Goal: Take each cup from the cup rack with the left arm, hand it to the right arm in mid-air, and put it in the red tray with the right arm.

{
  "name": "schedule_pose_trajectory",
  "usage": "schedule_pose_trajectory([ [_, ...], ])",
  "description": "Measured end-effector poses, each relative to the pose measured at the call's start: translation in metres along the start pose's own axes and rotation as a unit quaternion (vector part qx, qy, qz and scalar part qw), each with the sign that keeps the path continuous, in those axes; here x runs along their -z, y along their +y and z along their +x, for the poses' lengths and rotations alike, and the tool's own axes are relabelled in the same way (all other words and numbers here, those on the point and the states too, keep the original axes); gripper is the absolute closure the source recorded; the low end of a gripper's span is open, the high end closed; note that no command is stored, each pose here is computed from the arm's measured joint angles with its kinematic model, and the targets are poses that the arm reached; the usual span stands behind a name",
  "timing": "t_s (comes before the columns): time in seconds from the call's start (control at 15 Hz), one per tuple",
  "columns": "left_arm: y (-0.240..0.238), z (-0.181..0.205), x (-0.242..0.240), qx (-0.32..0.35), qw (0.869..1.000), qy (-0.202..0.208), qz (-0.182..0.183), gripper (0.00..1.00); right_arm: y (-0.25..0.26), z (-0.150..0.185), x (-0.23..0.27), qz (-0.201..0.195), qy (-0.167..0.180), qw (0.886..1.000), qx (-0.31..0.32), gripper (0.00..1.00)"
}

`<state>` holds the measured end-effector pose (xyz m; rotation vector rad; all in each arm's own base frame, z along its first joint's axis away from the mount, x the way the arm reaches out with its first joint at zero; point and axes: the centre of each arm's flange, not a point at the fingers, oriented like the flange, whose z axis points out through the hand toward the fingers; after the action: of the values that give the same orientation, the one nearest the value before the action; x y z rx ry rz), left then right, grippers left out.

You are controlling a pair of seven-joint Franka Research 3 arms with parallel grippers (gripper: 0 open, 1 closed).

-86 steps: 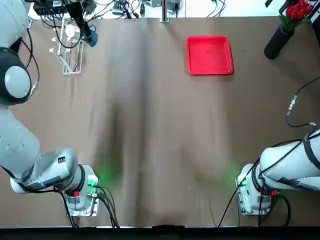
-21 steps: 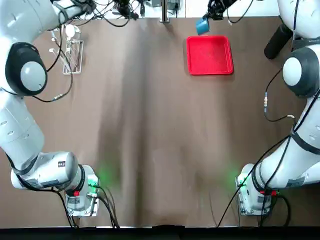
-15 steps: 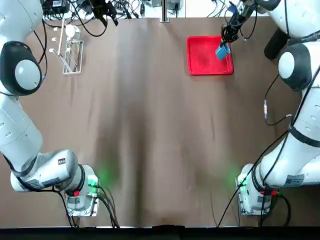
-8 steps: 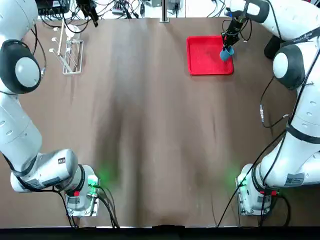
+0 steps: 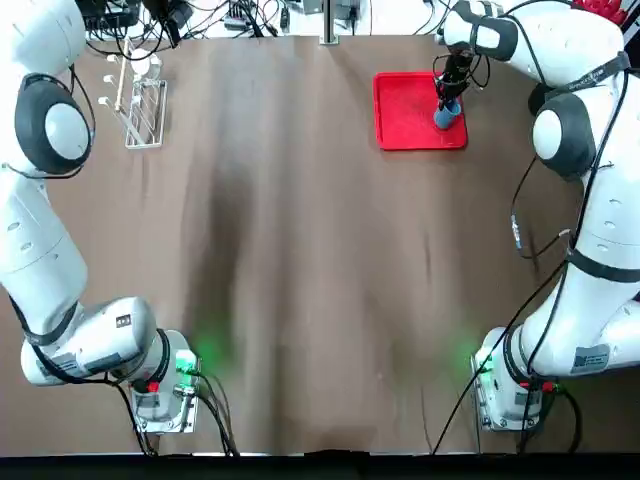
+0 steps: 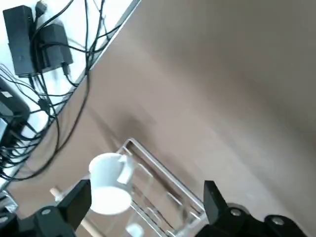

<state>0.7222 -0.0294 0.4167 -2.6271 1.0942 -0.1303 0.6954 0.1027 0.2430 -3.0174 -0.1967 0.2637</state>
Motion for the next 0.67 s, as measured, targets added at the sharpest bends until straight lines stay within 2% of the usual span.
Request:
schedule_pose_trajectory([
  [0.2, -0.013, -0.003, -0.049, -0.019, 0.999, 0.001, 0.039, 0.0, 0.0, 0.003, 0.002, -0.001, 0.012, 1.0, 0.001, 0.91],
  [0.27, -0.02, -0.008, -0.076, -0.03, 0.998, 0.001, 0.06, 0.0, -0.002, 0.004, 0.003, -0.001, 0.016, 1.0, 0.002, 0.83],
  [0.47, -0.03, -0.015, -0.1, -0.047, 0.995, 0.003, 0.09, 0.0, -0.008, 0.006, 0.007, -0.001, 0.02, 1.0, 0.003, 0.56],
  [0.67, -0.035, -0.021, -0.115, -0.067, 0.993, 0.001, 0.099, 0.0, -0.018, 0.01, 0.018, 0.0, 0.031, 1.0, 0.002, 0.29],
])
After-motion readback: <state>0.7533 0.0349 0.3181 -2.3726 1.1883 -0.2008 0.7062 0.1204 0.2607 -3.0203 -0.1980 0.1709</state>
